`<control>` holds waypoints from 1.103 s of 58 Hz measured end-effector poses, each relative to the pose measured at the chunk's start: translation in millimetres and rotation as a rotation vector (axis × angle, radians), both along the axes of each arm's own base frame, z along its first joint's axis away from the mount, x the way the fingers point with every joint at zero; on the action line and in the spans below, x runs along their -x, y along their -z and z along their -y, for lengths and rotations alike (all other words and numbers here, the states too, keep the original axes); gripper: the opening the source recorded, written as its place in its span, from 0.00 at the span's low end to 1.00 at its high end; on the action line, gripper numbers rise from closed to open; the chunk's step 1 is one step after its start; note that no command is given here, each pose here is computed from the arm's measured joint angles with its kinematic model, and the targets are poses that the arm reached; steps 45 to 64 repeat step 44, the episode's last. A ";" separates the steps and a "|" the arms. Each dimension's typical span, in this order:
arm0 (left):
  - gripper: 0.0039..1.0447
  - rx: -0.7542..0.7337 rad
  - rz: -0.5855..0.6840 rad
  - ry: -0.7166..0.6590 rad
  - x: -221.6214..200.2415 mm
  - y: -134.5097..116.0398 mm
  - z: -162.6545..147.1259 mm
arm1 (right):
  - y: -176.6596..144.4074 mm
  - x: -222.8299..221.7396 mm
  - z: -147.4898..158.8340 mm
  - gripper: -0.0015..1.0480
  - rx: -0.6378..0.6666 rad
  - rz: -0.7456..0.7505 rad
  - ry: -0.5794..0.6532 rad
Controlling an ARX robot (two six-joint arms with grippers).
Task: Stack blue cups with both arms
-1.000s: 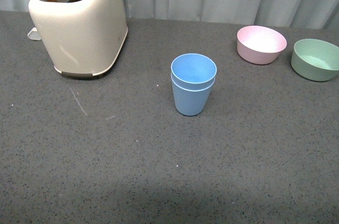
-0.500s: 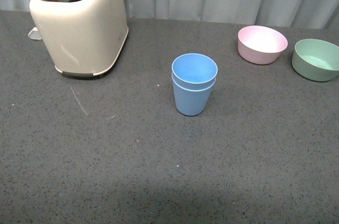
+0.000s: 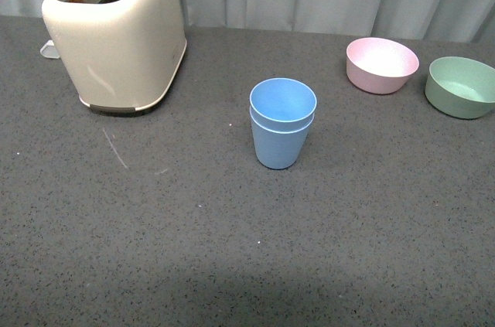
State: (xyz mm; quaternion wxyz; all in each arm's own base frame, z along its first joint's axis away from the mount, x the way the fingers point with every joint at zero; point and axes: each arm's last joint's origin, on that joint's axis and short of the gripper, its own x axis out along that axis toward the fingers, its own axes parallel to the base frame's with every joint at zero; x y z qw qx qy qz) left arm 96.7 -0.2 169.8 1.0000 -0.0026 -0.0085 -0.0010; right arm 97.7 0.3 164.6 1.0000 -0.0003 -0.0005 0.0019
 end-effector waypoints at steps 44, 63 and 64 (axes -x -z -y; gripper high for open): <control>0.94 0.000 0.000 0.000 0.0 0.0 0.0 | 0.0 0.0 0.0 0.91 -0.001 0.000 0.000; 0.94 0.000 0.000 0.000 0.0 0.0 0.0 | 0.0 0.0 0.0 0.91 -0.001 0.000 0.000; 0.94 0.000 0.000 0.000 0.0 0.0 0.0 | 0.0 0.0 0.0 0.91 -0.001 0.000 0.000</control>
